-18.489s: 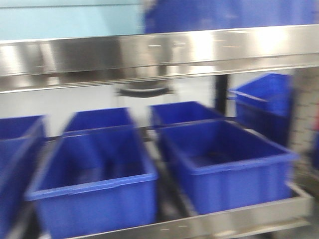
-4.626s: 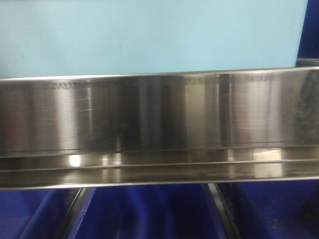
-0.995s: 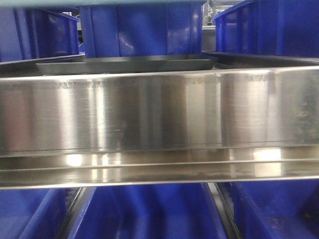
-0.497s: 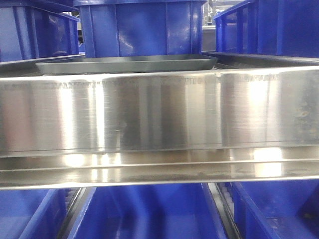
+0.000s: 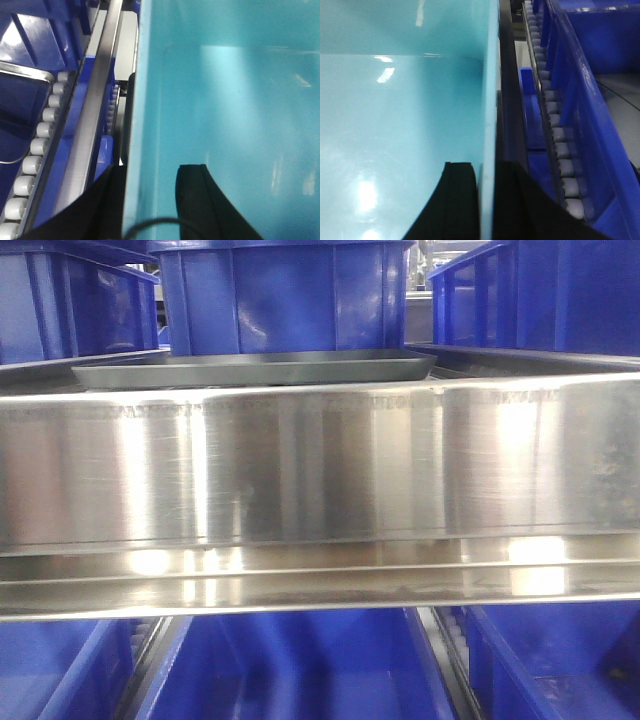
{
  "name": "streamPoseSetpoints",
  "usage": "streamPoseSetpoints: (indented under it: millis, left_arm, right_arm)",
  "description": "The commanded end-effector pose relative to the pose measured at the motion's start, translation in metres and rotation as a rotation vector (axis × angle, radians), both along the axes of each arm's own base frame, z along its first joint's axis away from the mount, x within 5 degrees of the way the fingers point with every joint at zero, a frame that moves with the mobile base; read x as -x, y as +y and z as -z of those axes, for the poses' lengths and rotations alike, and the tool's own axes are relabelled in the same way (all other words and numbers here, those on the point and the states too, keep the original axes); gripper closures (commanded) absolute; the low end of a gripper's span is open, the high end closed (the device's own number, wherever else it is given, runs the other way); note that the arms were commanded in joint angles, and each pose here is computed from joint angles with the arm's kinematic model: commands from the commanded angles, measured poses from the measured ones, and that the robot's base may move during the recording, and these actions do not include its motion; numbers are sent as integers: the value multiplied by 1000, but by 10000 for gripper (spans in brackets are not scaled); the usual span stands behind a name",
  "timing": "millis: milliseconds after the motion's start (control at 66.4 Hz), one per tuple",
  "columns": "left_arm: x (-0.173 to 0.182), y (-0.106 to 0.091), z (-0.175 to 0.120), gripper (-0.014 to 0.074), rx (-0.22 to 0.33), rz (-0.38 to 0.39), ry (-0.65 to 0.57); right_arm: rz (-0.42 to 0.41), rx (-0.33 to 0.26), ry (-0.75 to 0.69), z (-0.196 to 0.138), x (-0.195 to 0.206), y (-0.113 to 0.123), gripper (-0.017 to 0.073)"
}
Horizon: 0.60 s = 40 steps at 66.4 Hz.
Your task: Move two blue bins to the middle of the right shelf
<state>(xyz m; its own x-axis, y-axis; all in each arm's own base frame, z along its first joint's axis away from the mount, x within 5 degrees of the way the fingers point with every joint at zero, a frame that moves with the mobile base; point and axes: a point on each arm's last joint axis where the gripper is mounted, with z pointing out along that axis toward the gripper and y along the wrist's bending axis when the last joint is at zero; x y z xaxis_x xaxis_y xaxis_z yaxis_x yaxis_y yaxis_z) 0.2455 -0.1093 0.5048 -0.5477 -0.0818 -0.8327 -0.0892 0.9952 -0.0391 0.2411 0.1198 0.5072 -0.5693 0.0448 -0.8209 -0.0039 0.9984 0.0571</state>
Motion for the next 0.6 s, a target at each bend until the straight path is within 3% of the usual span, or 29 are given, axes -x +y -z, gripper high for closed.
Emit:
streamPoseSetpoints:
  millis: [0, 588]
  left_arm:
    - [8, 4, -17, 705, -9, 30, -104]
    - [7, 3, -16, 705, -2, 36, -97]
  right_arm:
    - [11, 26, -104, -13, 0, -6, 724]
    - [11, 26, -104, -13, 0, -6, 724]
